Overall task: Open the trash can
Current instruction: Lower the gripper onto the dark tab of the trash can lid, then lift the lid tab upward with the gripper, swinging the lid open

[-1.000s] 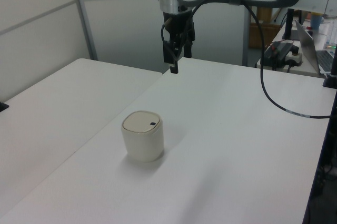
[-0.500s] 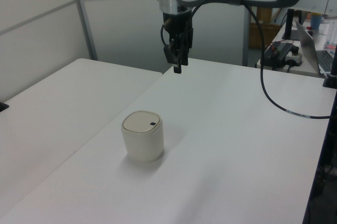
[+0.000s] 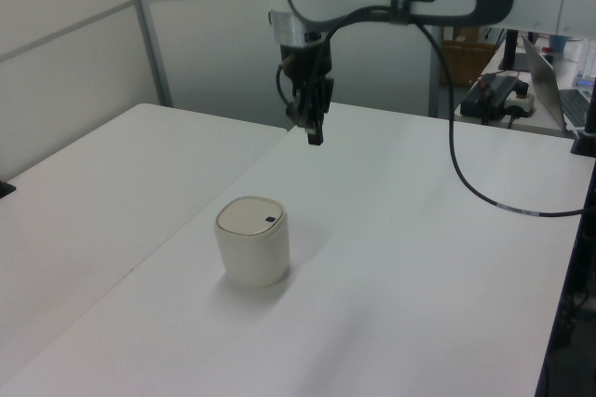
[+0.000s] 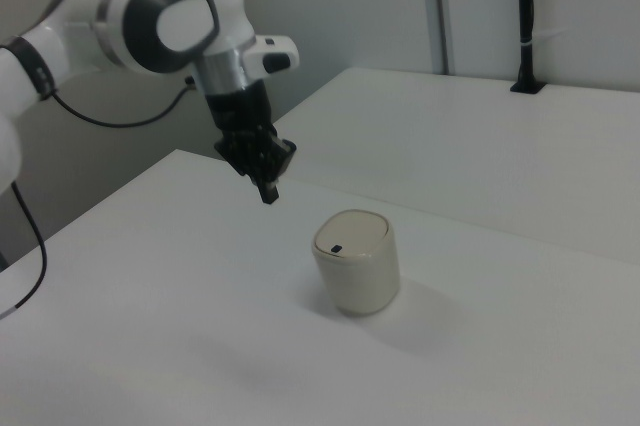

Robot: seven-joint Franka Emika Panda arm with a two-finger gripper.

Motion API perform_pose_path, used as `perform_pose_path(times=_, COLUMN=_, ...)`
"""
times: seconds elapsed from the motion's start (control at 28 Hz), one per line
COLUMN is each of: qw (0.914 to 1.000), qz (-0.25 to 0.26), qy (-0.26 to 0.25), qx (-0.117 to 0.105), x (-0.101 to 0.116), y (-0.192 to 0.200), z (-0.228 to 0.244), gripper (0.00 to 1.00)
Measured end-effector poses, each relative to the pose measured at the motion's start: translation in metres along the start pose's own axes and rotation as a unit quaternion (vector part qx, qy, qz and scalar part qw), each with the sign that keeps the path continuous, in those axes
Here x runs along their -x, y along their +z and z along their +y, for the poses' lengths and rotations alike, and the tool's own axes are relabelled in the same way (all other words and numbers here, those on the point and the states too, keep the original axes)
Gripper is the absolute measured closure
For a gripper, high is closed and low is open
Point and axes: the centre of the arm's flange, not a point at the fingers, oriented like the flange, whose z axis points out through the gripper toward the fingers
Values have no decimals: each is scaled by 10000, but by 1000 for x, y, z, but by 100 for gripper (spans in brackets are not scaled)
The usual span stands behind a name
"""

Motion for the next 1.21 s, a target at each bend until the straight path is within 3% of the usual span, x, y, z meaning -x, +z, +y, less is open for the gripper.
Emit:
perform_pose_path(times=0.61, qw=9974, qz=659, qy=-290, qx=-44, x=-93, y=124, z=-24, gripper=99)
perform_pose_path(times=0.96, qw=9976, qz=547, qy=-417, qx=2, x=-106, y=166, z=-25, gripper=99)
perform_pose_path(times=1.21, qw=9973, qz=499, qy=-498, qx=183, x=-106, y=172, z=-23, gripper=99)
